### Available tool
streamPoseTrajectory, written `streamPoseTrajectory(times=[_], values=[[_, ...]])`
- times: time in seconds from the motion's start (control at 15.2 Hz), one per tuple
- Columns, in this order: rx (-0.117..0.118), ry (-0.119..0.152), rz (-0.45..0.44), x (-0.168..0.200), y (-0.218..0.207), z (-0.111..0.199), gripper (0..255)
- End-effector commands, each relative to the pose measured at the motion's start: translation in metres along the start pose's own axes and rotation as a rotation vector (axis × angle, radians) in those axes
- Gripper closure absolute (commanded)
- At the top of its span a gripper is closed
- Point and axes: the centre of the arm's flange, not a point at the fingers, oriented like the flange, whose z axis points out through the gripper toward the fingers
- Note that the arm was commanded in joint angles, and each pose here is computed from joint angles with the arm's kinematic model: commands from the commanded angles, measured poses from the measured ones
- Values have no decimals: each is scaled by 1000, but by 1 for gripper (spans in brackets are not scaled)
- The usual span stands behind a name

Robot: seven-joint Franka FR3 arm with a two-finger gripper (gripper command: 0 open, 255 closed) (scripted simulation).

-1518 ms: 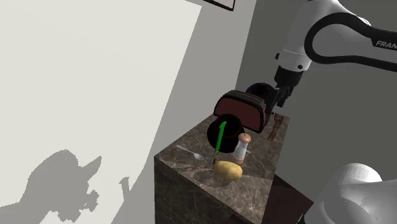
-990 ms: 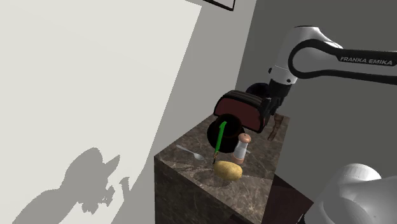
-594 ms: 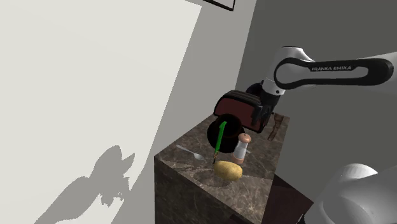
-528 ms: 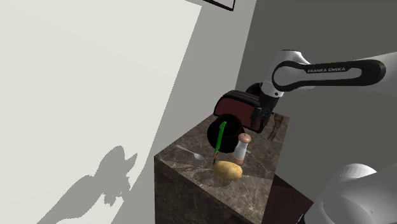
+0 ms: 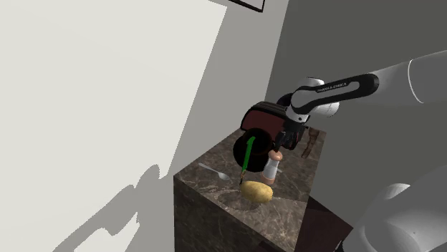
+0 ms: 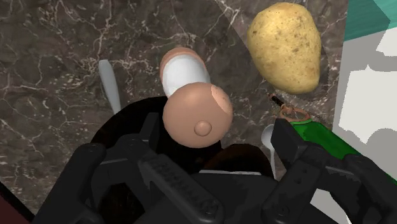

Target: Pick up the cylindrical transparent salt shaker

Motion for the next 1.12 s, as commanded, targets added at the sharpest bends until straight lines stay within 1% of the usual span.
streamPoseTrajectory(times=[0.0, 0.4, 0.53, 0.59, 1.06], values=[[8, 1, 0, 1, 8, 13, 0], [8, 1, 0, 0, 13, 45, 0], [8, 1, 0, 0, 13, 48, 0], [8, 1, 0, -1, 13, 48, 255], [8, 1, 0, -1, 13, 48, 255]])
